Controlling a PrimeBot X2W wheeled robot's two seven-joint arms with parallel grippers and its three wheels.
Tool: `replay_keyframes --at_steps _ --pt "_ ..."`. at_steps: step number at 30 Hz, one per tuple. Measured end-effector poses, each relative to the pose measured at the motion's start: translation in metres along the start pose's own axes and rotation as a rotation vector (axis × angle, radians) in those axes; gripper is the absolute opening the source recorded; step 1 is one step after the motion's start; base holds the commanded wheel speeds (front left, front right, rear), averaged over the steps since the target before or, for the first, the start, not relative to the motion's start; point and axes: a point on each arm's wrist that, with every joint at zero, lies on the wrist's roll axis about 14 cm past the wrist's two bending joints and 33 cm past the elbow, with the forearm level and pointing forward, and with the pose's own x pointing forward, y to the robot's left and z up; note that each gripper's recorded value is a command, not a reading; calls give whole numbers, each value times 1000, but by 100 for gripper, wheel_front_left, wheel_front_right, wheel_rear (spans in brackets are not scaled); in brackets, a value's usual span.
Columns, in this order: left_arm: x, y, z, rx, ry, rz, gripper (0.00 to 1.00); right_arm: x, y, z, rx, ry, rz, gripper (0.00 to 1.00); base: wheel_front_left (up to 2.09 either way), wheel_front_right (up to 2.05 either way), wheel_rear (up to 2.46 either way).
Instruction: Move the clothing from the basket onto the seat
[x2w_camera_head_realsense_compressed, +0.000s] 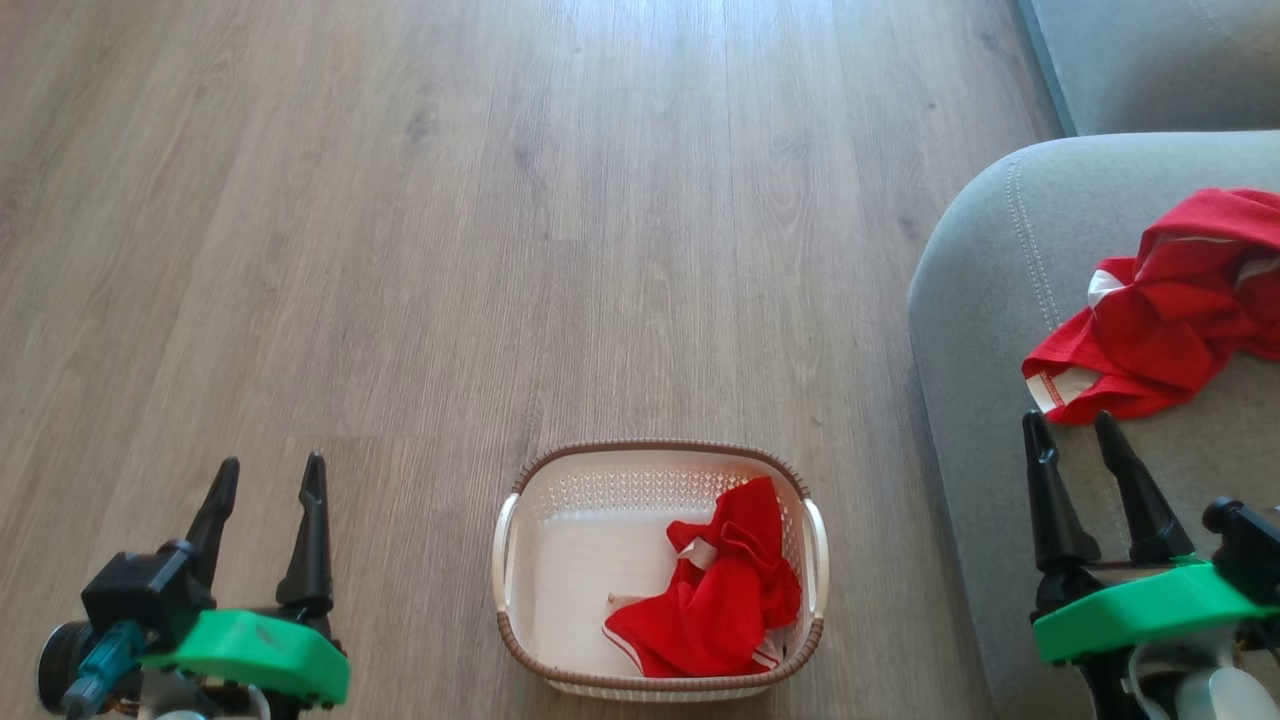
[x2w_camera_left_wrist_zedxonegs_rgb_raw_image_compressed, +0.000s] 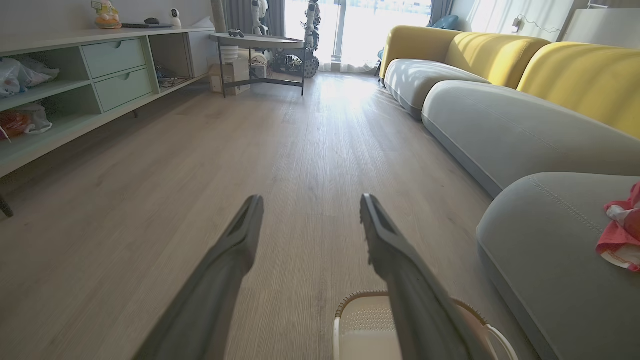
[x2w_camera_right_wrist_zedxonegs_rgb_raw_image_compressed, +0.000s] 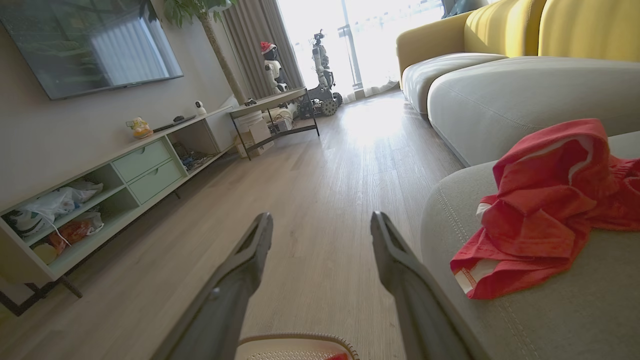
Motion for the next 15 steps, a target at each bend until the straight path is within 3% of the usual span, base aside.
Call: replay_keyframes --at_steps 15 --pt "0 -5 1 2 -18 -36 100 0 1 -1 -18 0 5 100 0 0 0"
